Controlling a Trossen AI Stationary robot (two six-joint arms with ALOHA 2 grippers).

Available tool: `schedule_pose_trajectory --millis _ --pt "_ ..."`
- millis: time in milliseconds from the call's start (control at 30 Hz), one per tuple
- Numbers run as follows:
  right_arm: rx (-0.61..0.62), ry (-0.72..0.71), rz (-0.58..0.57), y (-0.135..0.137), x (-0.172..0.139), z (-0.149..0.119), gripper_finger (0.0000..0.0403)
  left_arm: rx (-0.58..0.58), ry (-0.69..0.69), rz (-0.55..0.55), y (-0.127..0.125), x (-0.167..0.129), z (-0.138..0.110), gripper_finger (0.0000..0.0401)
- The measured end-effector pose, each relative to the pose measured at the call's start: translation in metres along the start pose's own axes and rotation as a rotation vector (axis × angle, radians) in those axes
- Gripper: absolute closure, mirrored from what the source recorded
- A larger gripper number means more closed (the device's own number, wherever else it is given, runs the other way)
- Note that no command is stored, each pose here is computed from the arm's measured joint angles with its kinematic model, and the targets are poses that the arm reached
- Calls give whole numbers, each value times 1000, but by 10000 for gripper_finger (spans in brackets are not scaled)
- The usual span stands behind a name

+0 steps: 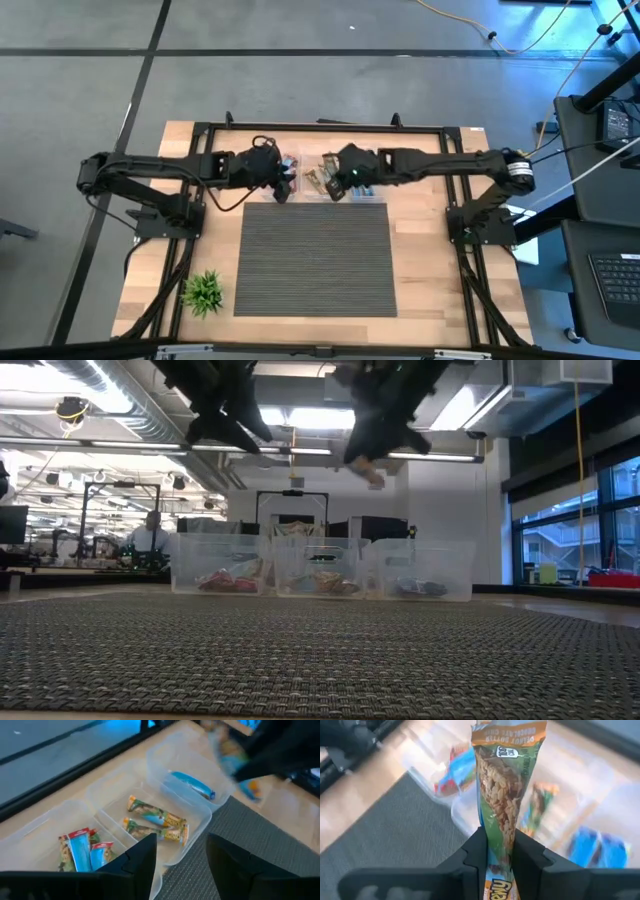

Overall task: Pick and place Granola Bars by type
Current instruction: Put the orange granola bar into the middle transparent bin

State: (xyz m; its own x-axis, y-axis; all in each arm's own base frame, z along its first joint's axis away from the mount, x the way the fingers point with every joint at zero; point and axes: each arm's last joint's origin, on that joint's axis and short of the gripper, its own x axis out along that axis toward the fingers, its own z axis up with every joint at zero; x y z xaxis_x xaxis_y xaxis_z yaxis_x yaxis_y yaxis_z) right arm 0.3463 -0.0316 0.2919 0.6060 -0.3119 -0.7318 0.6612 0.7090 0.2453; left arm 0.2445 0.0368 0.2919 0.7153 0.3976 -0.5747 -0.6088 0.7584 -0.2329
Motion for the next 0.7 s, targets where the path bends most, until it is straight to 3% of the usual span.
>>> schedule_pose_trajectory --millis 267,700 --pt "-40 -4 32 -21 52 19 324 -11 -43 43 -12 -19 -9 235" --pt "-9 91 -69 -47 118 9 323 44 -15 -24 -26 -25 -19 237"
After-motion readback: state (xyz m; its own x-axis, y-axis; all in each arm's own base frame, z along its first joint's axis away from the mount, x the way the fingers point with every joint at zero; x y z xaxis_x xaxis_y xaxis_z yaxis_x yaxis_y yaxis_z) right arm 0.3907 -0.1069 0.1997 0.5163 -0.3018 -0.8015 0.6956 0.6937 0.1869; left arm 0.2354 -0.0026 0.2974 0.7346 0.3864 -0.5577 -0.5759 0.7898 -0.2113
